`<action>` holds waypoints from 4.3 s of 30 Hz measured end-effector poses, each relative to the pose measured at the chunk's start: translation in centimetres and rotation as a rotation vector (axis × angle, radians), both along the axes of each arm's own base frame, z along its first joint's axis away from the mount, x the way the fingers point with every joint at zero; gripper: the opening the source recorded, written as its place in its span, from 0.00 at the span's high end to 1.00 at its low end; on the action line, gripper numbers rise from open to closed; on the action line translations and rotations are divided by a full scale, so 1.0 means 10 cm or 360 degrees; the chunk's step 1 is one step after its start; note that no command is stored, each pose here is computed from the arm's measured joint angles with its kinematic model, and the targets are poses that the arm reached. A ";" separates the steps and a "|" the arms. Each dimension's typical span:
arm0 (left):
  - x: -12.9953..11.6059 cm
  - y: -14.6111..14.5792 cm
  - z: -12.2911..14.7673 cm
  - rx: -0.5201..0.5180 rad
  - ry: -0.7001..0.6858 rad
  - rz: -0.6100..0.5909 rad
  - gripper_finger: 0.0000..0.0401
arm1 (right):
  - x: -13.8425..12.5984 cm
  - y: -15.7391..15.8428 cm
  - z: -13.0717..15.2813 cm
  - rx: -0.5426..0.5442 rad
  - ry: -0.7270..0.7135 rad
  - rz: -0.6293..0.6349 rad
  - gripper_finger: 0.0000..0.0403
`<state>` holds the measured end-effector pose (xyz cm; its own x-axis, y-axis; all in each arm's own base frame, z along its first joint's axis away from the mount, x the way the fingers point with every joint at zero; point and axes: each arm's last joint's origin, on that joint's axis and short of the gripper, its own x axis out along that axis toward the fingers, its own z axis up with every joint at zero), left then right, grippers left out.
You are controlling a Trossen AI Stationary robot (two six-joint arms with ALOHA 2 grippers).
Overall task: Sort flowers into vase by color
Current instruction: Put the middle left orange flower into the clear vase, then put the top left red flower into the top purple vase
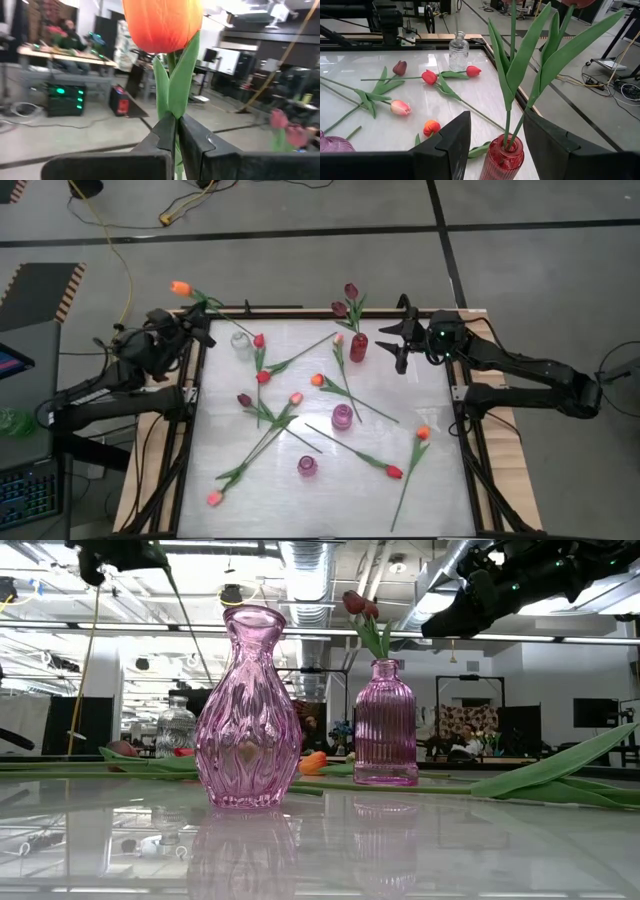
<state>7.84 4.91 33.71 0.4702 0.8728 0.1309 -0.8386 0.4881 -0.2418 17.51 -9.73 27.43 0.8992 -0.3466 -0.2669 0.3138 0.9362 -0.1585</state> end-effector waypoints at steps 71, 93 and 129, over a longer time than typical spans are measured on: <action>0.44 0.19 -0.13 -0.0197 0.0817 0.0201 0.77 | 0.00 0.00 0.00 0.0076 -0.0027 -0.0022 0.49; 0.41 0.10 -0.22 -0.0401 0.0750 -0.0256 0.62 | 0.00 0.00 0.00 0.0076 -0.0027 -0.0022 0.49; 1.27 0.31 -1.41 -0.1801 0.1065 -0.0207 0.62 | 0.00 0.00 0.00 0.0076 -0.0026 -0.0022 0.49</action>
